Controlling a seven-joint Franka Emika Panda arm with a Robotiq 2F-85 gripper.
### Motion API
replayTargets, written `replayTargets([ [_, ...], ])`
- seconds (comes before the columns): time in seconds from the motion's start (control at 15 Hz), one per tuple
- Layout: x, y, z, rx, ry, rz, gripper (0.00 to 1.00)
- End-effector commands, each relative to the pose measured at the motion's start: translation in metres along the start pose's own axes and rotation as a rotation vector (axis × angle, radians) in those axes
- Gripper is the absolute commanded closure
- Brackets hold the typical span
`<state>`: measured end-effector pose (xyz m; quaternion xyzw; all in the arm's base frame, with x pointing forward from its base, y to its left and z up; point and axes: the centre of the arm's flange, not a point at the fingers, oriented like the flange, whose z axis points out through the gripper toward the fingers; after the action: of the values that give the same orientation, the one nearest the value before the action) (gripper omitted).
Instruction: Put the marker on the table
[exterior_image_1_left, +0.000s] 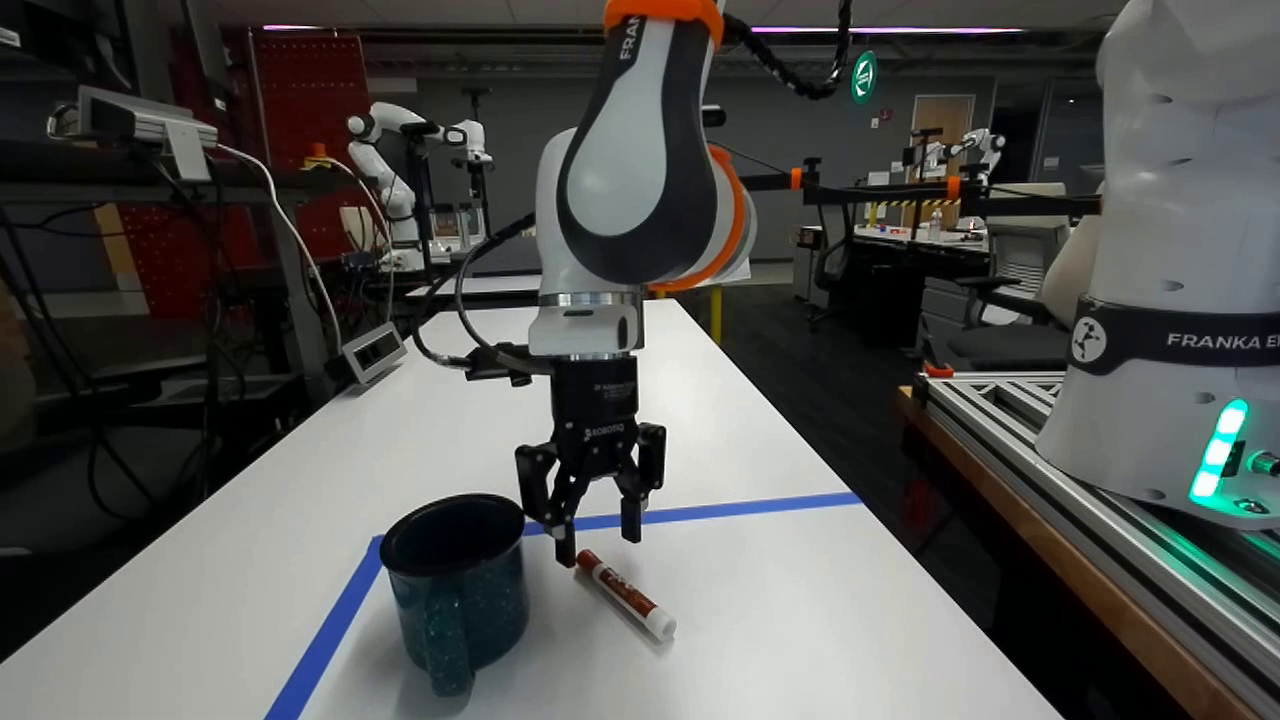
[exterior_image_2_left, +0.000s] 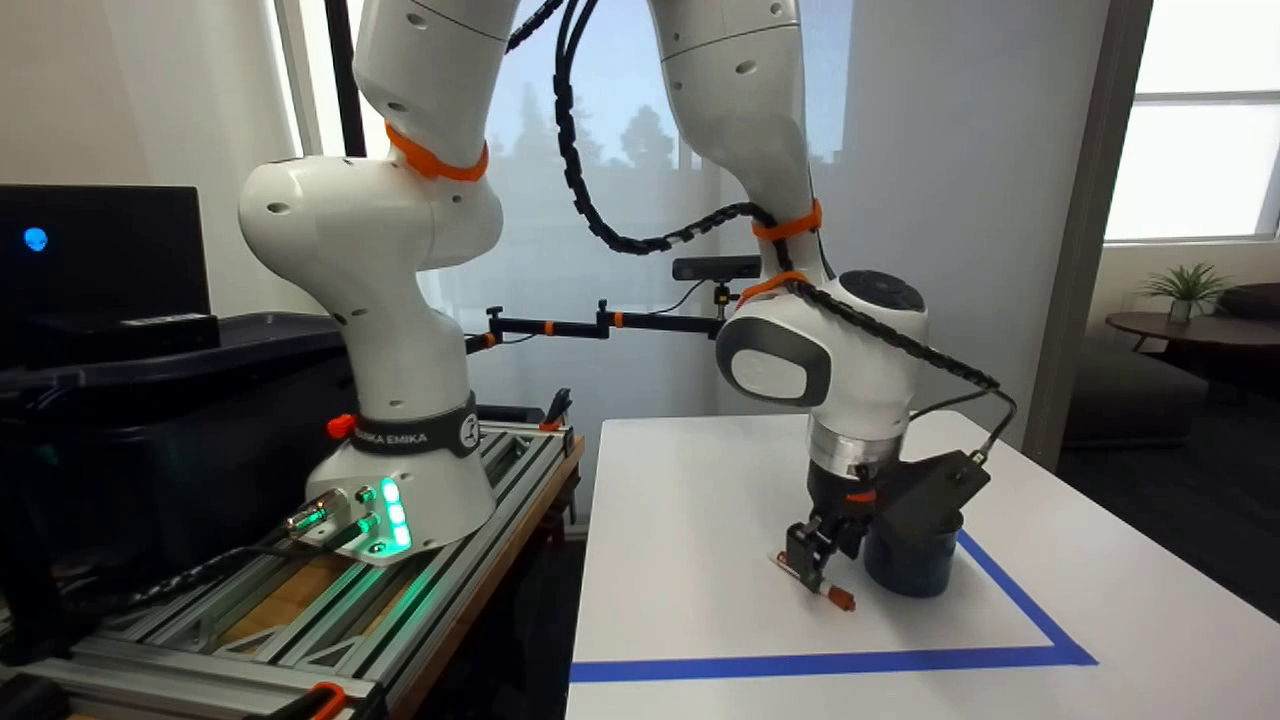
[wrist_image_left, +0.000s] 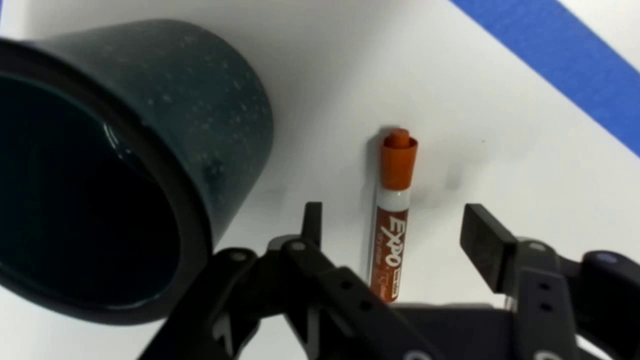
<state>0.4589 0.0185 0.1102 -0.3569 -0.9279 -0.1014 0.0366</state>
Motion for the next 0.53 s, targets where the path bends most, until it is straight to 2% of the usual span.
replayTargets([
  [0.0, 0.023, -0.012, -0.040, -0.043, -0.033, -0.030, 0.00],
  [0.13, 0.029, -0.013, -0.055, -0.038, -0.020, -0.001, 0.00],
  [0.47, 0.029, -0.007, -0.080, -0.049, 0.032, 0.313, 0.00],
])
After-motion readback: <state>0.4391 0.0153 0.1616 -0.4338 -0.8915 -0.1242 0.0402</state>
